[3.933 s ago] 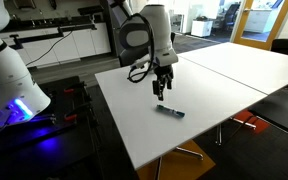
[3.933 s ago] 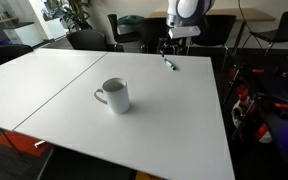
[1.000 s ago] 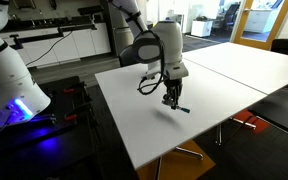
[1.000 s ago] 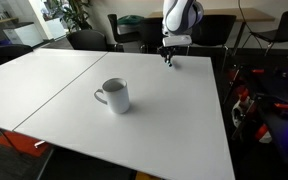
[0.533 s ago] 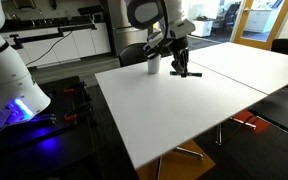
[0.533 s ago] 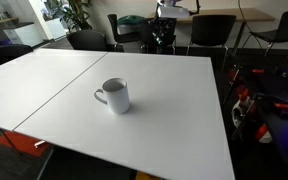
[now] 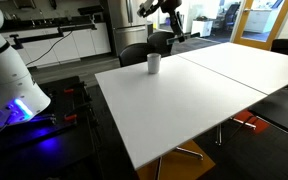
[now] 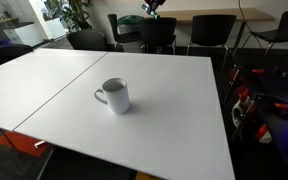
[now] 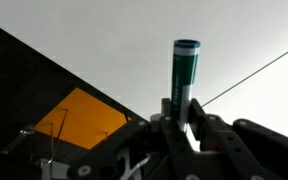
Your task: Put the green marker in the white mug
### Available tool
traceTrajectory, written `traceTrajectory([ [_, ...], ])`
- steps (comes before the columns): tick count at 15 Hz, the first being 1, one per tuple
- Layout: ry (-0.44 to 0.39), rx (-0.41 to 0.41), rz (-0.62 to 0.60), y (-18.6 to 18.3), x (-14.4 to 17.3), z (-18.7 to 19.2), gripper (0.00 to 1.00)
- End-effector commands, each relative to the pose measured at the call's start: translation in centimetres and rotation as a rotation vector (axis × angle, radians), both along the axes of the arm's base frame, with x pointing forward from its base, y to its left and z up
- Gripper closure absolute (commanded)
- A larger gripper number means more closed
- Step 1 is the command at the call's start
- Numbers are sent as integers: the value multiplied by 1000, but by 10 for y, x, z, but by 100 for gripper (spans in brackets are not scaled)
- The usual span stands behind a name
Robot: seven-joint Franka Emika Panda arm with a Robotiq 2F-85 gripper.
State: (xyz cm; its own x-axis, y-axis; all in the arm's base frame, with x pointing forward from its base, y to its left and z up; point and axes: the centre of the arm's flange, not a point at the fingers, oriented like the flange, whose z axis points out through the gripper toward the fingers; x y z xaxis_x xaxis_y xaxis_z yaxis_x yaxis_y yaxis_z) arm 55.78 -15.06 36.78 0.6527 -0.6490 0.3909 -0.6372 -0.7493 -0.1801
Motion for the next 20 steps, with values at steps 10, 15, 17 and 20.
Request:
traceTrajectory([
  [10,202,16,484,118,9,89,95],
  [15,229,15,508,143,5,86,80],
  [17,233,15,519,150,8,86,80],
  [20,222,6,518,147,14,82,95],
])
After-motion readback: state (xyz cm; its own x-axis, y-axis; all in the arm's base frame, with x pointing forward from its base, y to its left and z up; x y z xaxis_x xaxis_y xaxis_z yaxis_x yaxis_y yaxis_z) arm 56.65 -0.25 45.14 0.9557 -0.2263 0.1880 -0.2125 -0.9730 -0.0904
